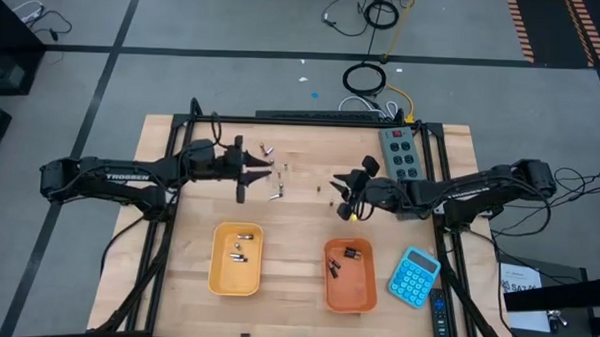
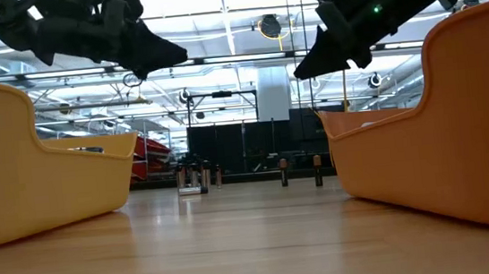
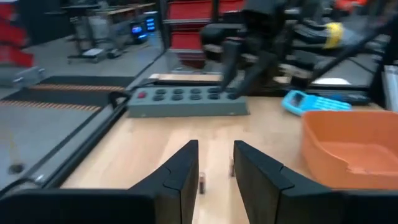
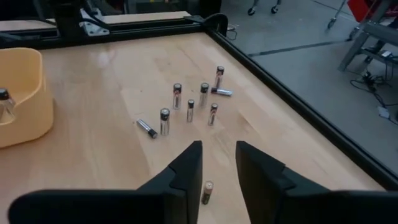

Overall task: Sort batteries
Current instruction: Put the silver battery into the yellow bin

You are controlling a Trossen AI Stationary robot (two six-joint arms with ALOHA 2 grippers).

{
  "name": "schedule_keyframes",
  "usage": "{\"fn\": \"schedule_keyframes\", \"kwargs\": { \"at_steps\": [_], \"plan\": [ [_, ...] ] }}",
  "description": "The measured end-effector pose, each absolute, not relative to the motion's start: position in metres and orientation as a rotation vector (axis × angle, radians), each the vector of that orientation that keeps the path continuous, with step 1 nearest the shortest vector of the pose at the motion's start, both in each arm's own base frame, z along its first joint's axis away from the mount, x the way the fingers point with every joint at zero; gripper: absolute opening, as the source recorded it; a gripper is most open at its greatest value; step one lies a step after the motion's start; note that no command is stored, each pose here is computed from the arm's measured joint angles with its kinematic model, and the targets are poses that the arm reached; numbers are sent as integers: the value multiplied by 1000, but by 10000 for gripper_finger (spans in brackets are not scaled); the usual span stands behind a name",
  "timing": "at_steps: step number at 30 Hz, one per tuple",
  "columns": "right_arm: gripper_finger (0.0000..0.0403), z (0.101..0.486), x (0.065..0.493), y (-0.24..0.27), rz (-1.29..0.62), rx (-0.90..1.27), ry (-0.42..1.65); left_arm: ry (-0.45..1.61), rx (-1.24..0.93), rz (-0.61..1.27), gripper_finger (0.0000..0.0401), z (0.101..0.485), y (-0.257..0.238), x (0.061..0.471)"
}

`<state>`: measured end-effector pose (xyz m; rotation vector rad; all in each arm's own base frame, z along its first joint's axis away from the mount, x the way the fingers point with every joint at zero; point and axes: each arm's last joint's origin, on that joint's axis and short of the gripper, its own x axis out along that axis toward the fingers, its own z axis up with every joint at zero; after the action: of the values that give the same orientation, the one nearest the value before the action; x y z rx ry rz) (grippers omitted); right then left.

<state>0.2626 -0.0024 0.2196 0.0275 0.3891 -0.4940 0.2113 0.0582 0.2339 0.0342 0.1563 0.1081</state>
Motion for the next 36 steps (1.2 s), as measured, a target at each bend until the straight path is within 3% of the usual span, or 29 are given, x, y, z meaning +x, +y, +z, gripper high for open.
{"fn": "schedule_keyframes", "kwargs": {
  "at_steps": [9,12,21,27,36],
  "plan": [
    [93,217,262,-2,-529,64,391,168,47,210,111,227,64,218],
    [93,214,258,7,-516,67,464,220,13,190,111,220,63,220],
    [93,230,259,15,-542,133,425,427,-138,198,111,217,80,210],
    [93,220,260,25,-552,156,467,471,-241,194,111,216,92,202],
    [93,217,260,31,-587,119,467,453,-224,192,111,217,100,199]
  ]
}}
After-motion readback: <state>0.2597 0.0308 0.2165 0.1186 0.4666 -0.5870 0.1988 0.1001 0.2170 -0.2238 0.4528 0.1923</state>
